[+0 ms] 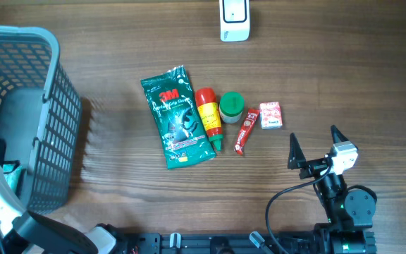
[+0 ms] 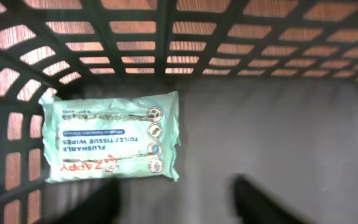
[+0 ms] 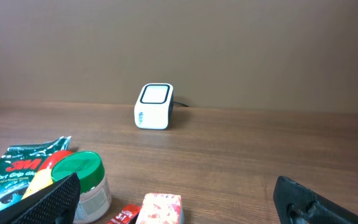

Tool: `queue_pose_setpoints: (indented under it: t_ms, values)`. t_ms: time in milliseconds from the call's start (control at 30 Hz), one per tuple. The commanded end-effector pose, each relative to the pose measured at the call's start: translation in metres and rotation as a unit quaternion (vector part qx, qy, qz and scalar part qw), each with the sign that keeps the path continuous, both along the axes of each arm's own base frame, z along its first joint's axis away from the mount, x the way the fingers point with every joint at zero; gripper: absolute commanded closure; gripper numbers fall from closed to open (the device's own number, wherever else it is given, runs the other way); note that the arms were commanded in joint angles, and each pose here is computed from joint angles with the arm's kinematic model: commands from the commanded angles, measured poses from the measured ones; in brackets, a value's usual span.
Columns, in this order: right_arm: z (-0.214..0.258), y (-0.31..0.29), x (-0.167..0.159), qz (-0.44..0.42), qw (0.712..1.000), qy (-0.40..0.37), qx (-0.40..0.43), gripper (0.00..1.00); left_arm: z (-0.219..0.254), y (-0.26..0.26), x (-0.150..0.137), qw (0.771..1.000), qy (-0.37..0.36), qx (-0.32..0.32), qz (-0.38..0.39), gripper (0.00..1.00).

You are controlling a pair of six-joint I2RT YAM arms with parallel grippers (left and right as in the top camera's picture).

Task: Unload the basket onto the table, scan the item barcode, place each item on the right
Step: 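Reach left gripper into basket and grasp mint-green toilet wipes pack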

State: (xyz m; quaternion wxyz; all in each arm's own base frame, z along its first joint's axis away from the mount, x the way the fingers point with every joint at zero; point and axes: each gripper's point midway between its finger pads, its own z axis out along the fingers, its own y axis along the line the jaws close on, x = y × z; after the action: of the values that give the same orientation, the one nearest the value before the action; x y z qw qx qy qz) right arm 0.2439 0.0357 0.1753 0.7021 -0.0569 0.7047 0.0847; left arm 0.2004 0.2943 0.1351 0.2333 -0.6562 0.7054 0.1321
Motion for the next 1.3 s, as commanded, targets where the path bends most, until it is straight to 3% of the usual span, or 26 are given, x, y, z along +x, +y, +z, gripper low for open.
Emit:
queue_pose_setpoints:
  t_ms: [0,100,167,233,300,533,700,833,933,1067,1167,1267]
  values:
    - [0.003,-0.001,0.0,-0.003,1.0,-0.007,-0.006,0.0,-0.003,0.002,0.0,0.991,0.067,0.015,-0.112,0.0]
    - [0.003,-0.001,0.0,-0.003,1.0,-0.007,-0.006,0.0,-0.016,-0.003,-0.004,0.974,0.124,0.002,-0.192,0.0]
    - [0.003,-0.001,0.0,-0.003,1.0,-0.007,-0.005,0.01,-0.026,-0.013,-0.012,0.936,0.19,-0.014,-0.297,0.02]
    - [0.003,-0.001,0.0,-0.003,1.0,-0.007,-0.006,0.01,-0.029,-0.017,-0.015,0.916,0.214,-0.021,-0.34,0.13]
    - [0.003,-0.001,0.0,-0.003,1.0,-0.007,-0.006,0.0,-0.034,-0.023,-0.02,0.897,0.234,-0.035,-0.373,0.16]
    - [0.003,-0.001,0.0,-0.003,1.0,-0.007,-0.006,0.0,-0.032,-0.014,-0.04,0.858,0.316,-0.03,-0.405,0.15]
    - [0.003,-0.001,0.0,-0.003,1.0,-0.007,-0.005,0.0,-0.037,-0.012,-0.055,0.857,0.33,-0.042,-0.393,0.1]
    - [0.003,-0.001,0.0,-0.003,1.0,-0.007,-0.005,0.0,-0.049,-0.017,-0.061,0.808,0.359,-0.05,-0.464,0.12]
    - [0.003,-0.001,0.0,-0.003,1.0,-0.007,-0.006,0.0,-0.053,-0.022,-0.057,0.783,0.355,-0.05,-0.509,0.0]
    - [0.003,-0.001,0.0,-0.003,1.0,-0.007,-0.005,0.0,-0.052,-0.019,-0.056,0.733,0.375,-0.039,-0.566,0.0]
    - [0.003,-0.001,0.0,-0.003,1.0,-0.007,-0.006,0.01,-0.046,0.003,-0.051,0.741,0.379,0.001,-0.554,0.0]
    - [0.003,-0.001,0.0,-0.003,1.0,-0.007,-0.005,0.0,-0.05,0.015,-0.048,0.734,0.366,0.018,-0.571,0.0]
